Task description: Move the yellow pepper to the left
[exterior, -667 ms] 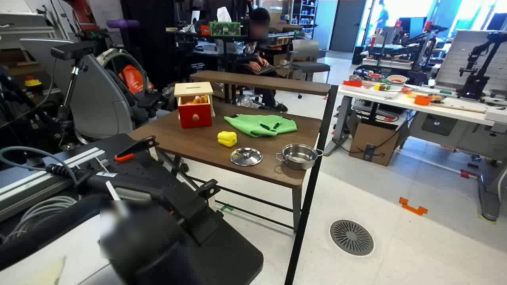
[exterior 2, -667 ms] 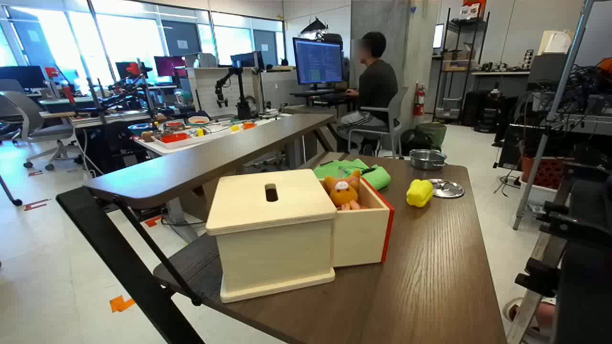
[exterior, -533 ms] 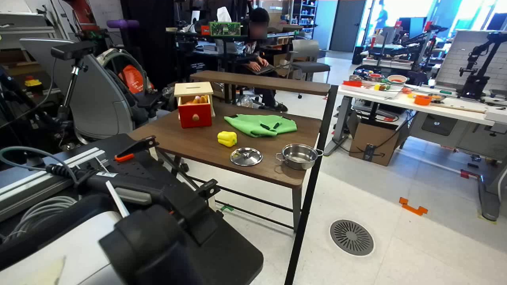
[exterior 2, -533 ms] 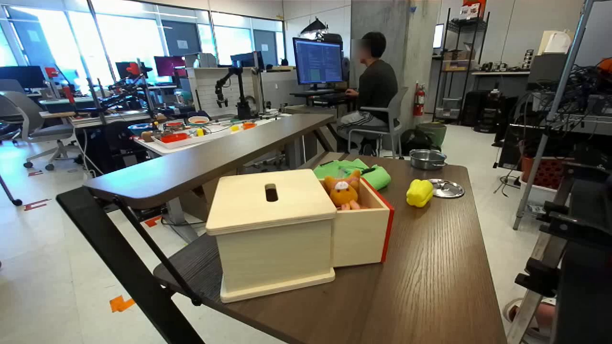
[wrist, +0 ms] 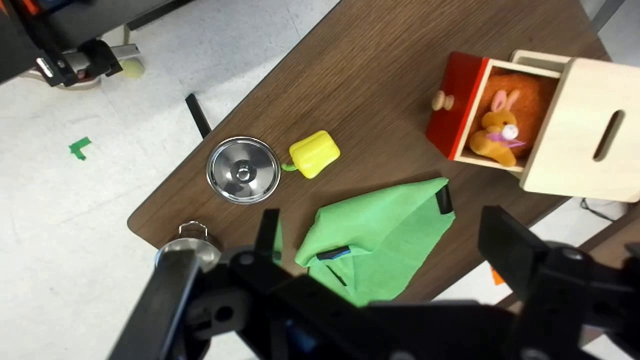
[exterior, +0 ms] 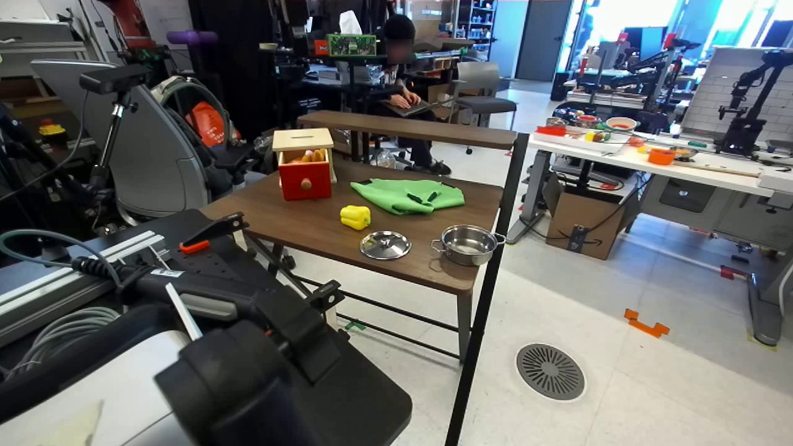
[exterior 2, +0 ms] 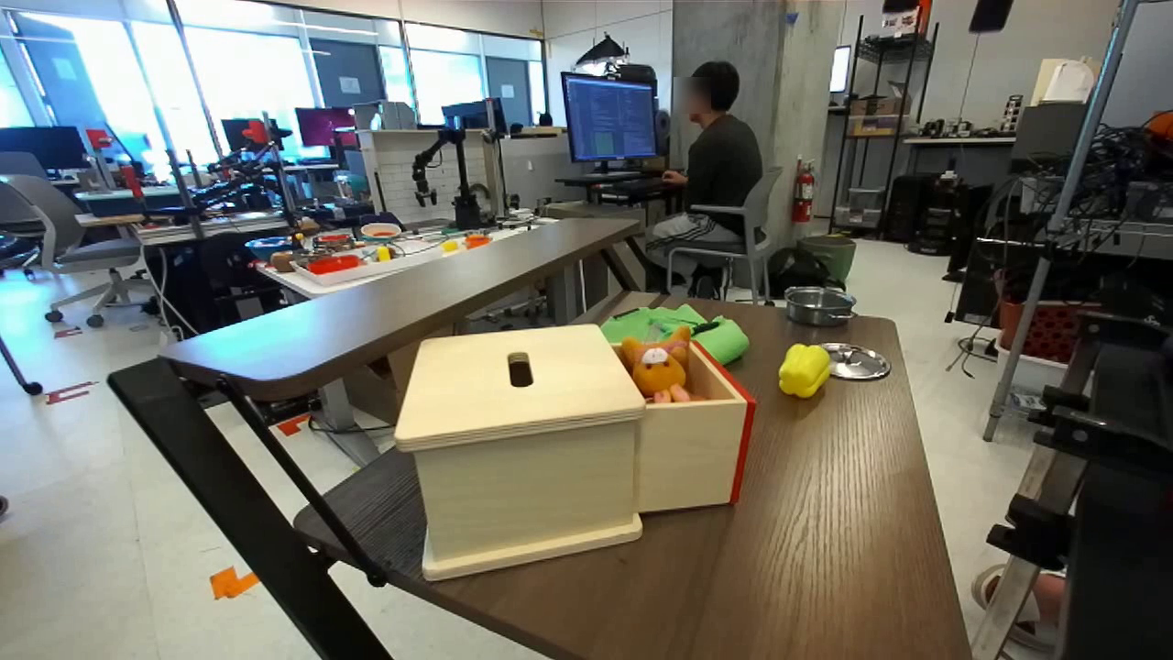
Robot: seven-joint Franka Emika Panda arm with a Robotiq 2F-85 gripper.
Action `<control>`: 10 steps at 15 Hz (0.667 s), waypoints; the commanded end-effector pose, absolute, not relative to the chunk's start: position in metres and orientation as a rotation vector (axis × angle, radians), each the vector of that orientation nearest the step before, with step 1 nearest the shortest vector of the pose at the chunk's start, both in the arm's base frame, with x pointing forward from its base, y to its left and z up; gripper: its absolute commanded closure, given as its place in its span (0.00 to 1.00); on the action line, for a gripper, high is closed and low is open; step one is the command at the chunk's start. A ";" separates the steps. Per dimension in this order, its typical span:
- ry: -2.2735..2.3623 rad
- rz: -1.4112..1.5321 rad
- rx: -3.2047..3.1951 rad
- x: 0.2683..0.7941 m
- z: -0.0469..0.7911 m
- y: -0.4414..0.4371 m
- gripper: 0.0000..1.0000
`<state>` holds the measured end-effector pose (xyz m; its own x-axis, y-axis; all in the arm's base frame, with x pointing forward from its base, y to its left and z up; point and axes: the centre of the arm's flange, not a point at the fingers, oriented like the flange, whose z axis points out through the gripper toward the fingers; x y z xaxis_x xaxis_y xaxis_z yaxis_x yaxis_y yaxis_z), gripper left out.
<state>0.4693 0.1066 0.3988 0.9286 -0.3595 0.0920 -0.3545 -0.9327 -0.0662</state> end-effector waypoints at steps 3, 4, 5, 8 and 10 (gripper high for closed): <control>0.858 -0.156 -2.969 0.517 0.312 0.115 0.00; 0.904 -0.157 -2.944 0.521 0.298 0.113 0.00; 0.932 -0.139 -2.920 0.524 0.286 0.111 0.00; 1.008 -0.120 -2.884 0.536 0.254 0.100 0.00; 1.017 -0.094 -2.861 0.544 0.234 0.097 0.00</control>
<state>0.5230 0.0952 0.2570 0.7954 -0.6046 0.0417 -0.6003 -0.7954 -0.0833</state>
